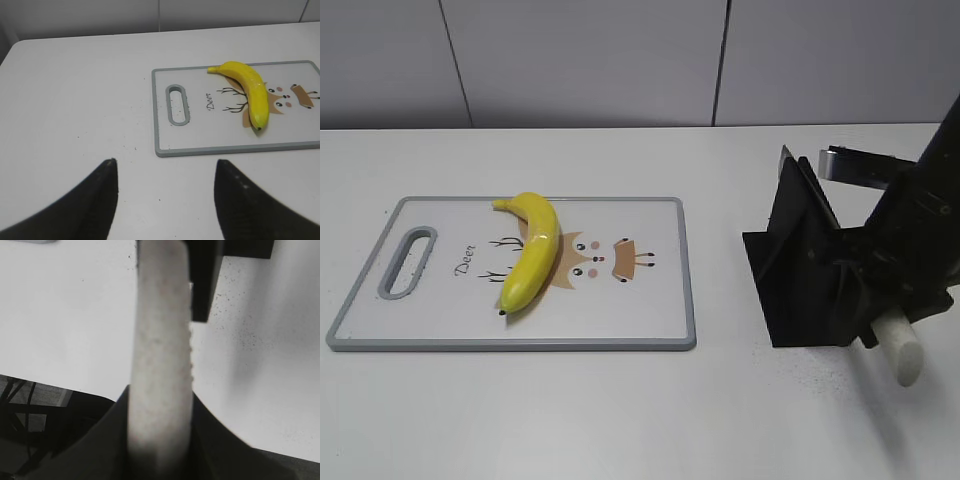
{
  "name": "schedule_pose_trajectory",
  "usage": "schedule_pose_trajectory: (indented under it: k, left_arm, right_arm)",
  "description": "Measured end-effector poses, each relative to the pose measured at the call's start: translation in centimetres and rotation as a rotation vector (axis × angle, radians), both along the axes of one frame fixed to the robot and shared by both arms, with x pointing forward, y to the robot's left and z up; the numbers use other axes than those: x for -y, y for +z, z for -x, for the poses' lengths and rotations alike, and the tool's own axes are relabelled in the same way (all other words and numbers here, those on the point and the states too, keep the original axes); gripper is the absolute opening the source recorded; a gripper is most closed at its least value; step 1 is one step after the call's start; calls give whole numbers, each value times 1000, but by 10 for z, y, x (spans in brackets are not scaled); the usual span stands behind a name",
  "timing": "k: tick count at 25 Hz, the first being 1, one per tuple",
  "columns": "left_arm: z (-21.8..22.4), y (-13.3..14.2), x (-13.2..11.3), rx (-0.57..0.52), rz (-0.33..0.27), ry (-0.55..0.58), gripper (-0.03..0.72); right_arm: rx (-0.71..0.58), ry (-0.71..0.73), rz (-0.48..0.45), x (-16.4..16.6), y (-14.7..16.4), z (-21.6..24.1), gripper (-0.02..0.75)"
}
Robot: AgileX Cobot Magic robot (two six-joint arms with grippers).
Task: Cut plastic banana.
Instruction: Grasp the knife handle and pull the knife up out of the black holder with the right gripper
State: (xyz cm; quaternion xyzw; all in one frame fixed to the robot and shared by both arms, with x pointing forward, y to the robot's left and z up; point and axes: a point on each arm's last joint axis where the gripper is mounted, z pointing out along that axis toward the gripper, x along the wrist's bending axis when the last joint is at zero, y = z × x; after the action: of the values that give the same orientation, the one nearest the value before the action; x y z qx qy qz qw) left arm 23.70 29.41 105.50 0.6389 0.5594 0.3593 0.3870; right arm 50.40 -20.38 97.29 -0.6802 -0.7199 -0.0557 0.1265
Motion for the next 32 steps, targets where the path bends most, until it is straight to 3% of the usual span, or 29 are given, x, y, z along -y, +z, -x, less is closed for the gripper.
schedule_pose_trajectory:
  k: [12,25,32]
  left_arm:
    - [0,0,0,0,0,0,592]
    - [0,0,0,0,1,-1,592]
    - [0,0,0,0,1,-1,592]
  right_arm:
    - [4,11,-7,-1,19,0,193]
    - [195,49,-34,-4,80,-18,185]
    - [353,202,-53,-7,113,-31,185]
